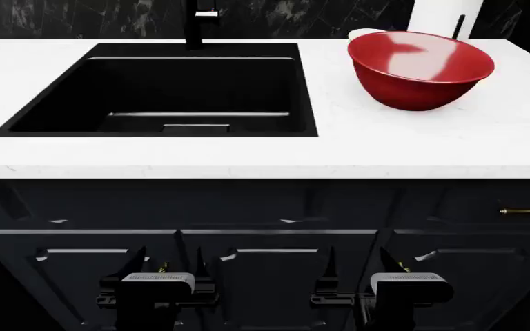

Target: Stack the bowls in the sink.

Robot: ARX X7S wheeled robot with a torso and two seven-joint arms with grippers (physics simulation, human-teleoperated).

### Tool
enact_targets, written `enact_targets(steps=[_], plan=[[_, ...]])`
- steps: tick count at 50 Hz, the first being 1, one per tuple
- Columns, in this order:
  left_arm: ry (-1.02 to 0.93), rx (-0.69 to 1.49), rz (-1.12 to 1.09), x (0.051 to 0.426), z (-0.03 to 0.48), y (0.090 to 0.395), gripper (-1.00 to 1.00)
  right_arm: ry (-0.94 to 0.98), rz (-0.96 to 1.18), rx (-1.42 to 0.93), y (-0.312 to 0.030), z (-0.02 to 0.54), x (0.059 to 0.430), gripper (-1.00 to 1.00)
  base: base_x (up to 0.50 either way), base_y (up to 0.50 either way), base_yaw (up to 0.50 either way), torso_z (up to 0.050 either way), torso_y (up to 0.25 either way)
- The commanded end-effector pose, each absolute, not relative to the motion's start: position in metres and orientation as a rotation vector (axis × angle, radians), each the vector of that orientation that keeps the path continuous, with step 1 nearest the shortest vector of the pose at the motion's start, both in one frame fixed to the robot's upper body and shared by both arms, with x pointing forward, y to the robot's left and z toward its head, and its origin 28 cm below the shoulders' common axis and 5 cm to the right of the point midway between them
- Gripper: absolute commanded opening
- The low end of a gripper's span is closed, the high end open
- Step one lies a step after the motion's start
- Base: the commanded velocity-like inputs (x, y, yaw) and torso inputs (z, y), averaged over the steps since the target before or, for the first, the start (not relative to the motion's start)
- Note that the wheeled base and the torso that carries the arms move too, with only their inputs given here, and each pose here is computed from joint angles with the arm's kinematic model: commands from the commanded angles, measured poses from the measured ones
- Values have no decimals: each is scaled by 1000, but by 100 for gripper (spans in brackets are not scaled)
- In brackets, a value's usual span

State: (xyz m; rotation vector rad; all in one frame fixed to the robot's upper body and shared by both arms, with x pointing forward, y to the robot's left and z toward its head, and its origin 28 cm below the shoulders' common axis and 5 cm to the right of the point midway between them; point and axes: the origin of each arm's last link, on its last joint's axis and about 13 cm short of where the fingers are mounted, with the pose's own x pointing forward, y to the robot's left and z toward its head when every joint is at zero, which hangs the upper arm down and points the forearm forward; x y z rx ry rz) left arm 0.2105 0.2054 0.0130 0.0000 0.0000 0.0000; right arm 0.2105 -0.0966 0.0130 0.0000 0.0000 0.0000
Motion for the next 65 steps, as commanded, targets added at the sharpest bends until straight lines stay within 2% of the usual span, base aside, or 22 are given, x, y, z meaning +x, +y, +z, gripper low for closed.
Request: enact_targets(steps=[1, 11, 19, 27, 34, 49, 65], plan=[[1, -6, -9, 212, 13, 205, 100, -1, 10, -1, -95, 12, 211, 100, 0, 0, 0, 0, 0], [-57, -29, -71, 212, 22, 208, 100, -15, 26, 34, -95, 19, 209, 100, 0, 0, 0, 37, 0], [-200, -96, -101, 239, 90, 193, 100, -160, 21, 21, -108, 107, 216, 100, 0, 0, 0, 50, 0], [-284, -126, -59, 268, 143, 201, 100, -215, 54, -35, -110, 154, 238, 100, 0, 0, 0, 50, 0], [-306, -114, -41, 272, 142, 202, 100, -219, 81, -46, -110, 155, 239, 100, 0, -1, 0, 50, 0], [-330, -128, -27, 270, 145, 201, 100, -238, 90, -8, -113, 157, 231, 100, 0, -494, 0, 50, 0], [-376, -91, -70, 264, 148, 195, 100, -255, 85, -13, -112, 164, 228, 100, 0, -500, 0, 0, 0]])
